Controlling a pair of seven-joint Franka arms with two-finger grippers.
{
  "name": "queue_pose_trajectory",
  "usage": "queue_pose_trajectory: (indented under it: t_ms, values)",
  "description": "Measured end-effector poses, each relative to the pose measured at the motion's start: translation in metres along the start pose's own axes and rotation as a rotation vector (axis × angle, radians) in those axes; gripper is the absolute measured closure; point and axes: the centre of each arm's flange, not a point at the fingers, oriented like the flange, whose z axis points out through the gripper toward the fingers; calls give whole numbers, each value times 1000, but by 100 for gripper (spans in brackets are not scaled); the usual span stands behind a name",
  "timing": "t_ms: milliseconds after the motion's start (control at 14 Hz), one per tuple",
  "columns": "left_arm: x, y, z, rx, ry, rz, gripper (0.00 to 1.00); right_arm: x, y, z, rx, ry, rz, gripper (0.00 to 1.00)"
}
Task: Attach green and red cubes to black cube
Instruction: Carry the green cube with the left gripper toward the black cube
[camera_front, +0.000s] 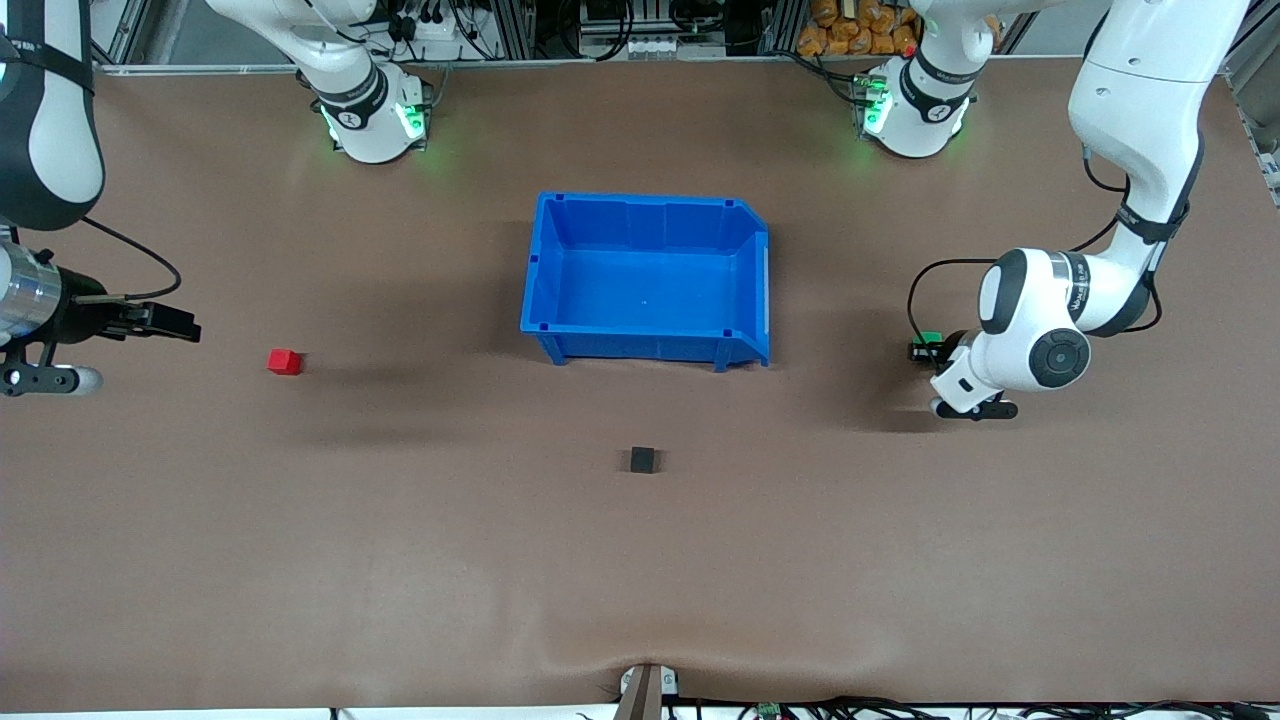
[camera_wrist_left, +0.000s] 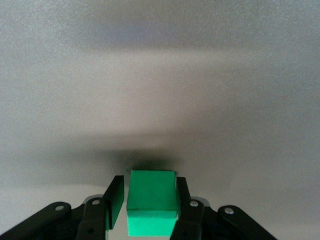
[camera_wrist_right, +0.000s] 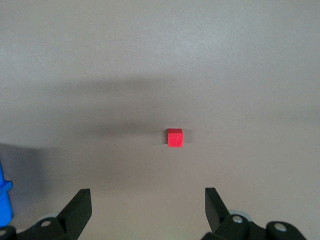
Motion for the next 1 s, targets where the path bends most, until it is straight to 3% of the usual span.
queue_pose_trajectory:
  t_ms: [143, 642, 999]
  values:
    - [0, 1, 0, 0, 1, 1, 60, 1, 0, 3, 0, -4, 1, 0]
    - [8, 5, -14, -1, 36, 3, 60, 8, 2, 17, 1, -28, 3, 0]
    - [27, 4, -48, -9, 110, -48, 60, 11, 7, 23, 1, -31, 9, 0]
